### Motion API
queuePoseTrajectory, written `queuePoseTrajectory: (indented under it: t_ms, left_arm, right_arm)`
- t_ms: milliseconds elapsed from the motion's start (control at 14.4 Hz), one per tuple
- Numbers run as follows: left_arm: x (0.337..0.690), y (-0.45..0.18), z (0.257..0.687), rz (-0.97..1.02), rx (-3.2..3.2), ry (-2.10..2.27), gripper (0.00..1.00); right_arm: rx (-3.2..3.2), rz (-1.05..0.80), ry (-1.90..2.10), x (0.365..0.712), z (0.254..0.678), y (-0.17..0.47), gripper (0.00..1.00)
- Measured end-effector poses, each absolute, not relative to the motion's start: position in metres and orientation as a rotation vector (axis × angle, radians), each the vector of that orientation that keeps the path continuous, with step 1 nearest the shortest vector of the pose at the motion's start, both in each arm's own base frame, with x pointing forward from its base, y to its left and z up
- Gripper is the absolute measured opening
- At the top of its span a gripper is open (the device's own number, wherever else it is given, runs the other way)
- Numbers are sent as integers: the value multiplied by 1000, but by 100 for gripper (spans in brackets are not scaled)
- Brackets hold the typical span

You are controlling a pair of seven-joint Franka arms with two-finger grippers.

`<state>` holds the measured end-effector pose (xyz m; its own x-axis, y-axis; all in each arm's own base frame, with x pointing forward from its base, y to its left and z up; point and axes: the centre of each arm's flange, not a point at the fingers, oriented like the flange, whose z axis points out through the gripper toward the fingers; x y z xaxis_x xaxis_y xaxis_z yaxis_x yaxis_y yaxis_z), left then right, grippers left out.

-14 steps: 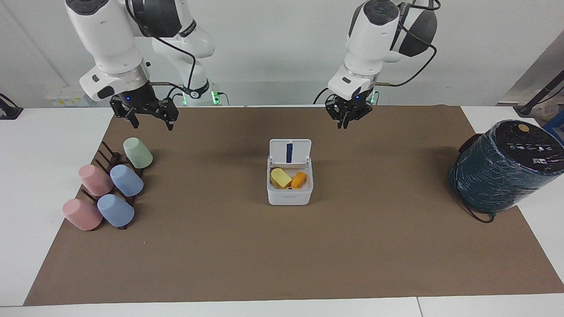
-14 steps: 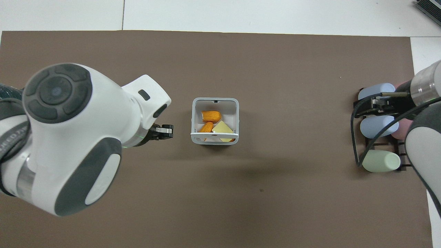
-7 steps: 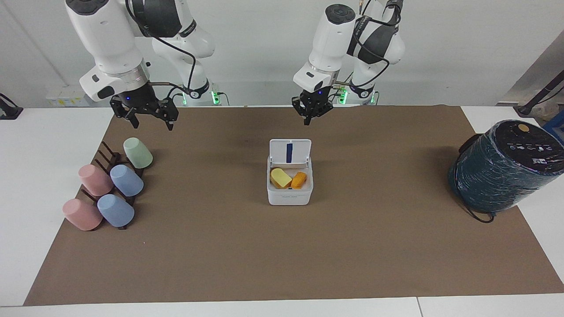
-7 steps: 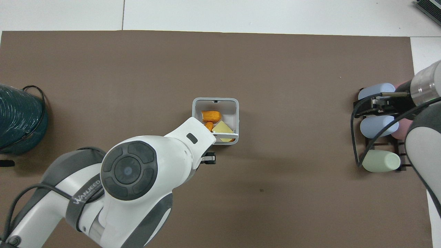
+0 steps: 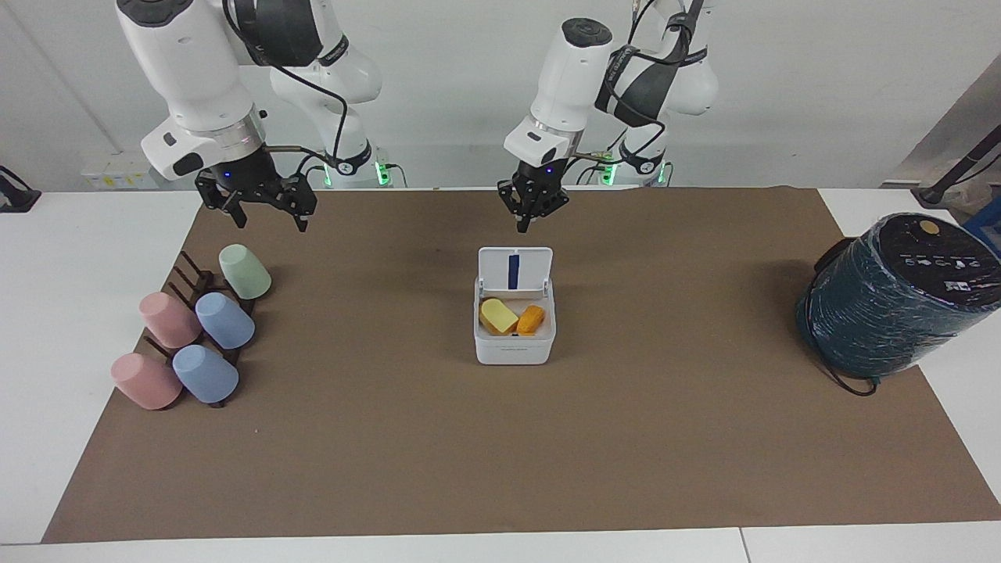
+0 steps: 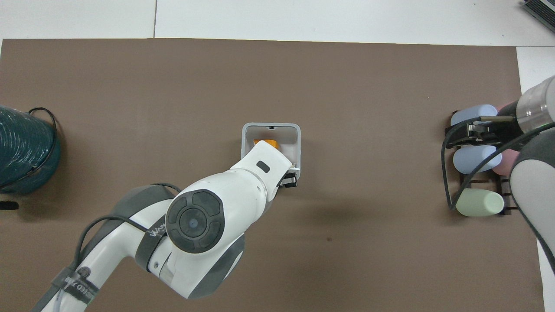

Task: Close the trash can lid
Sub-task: 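Push the raised lid down over the bin with the left gripper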

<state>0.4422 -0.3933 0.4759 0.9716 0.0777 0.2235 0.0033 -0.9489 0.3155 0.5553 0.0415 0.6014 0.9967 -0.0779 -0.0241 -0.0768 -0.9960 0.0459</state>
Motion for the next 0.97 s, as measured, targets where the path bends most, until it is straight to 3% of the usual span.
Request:
queuePoseTrajectory:
  t_ms: [417, 974]
  left_arm:
    - [486, -371, 470, 476, 2716, 168, 1]
    - [508, -375, 435, 512, 2703, 179, 1]
  right_arm:
    - [3094, -40, -120, 555, 601, 42, 100]
    - [3094, -40, -120, 555, 601, 42, 100]
